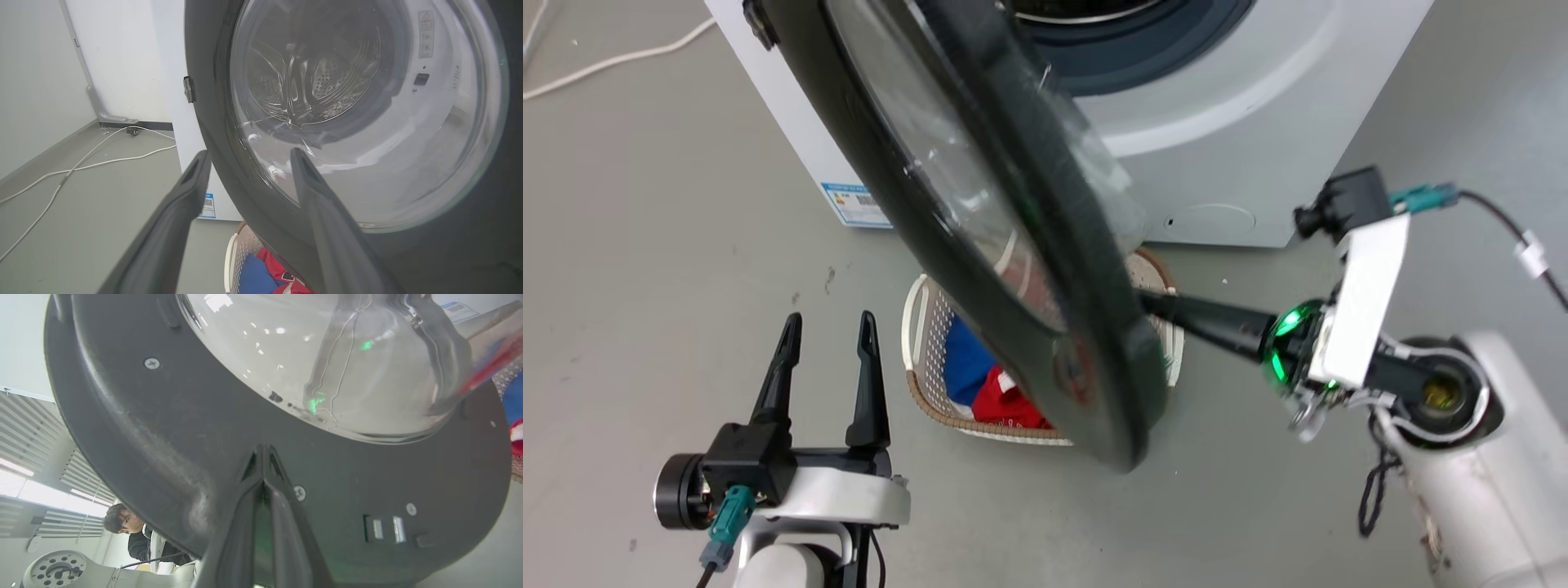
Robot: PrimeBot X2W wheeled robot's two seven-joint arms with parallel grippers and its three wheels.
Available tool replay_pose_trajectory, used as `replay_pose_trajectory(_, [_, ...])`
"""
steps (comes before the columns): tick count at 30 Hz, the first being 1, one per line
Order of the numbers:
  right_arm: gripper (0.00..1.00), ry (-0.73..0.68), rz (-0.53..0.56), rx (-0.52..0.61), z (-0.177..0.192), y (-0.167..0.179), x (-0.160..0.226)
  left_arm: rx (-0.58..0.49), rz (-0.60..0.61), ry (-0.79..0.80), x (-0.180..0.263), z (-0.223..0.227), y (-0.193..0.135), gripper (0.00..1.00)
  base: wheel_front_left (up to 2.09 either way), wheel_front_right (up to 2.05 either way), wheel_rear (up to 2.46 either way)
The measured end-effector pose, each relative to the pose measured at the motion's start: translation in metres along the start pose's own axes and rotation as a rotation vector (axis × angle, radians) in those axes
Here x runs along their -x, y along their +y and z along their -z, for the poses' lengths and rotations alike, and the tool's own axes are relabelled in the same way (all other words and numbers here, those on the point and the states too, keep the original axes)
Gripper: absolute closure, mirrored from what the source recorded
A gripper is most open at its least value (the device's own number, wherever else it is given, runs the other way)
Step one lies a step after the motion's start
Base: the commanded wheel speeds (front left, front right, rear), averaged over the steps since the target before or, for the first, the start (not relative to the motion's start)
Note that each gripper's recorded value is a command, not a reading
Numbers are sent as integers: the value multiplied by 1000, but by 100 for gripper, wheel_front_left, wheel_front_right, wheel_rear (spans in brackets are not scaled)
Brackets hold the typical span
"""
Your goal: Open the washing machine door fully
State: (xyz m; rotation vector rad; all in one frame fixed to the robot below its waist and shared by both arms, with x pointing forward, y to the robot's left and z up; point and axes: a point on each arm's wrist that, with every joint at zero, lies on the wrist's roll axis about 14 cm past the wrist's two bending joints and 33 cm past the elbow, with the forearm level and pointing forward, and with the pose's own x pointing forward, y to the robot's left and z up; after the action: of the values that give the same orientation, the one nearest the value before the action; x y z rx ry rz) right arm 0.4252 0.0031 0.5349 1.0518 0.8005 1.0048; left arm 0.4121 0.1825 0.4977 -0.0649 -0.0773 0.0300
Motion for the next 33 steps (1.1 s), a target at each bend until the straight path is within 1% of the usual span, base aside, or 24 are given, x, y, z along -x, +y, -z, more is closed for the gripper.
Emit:
replay_pose_trajectory(9, [100,44,-68,-43,47,24,-2,0,-9,-21,21,-13,2,0,0,0,0])
replay_pose_trajectory(18, [100,78,-100,-89,77,34,-8,-6,-26,-39,36,-21,8,0,0,0,0])
replay_pose_trajectory(23, [100,69,-110,-111,86,37,-10,-7,-37,-43,44,-24,10,0,0,0,0])
replay_pose_trajectory(27, [100,-1,-119,-137,82,40,-5,-6,-42,-39,53,-24,11,0,0,0,0])
replay_pose_trajectory(33, [100,-236,-115,-217,58,31,26,-6,-49,-46,69,-27,13,0,0,0,0])
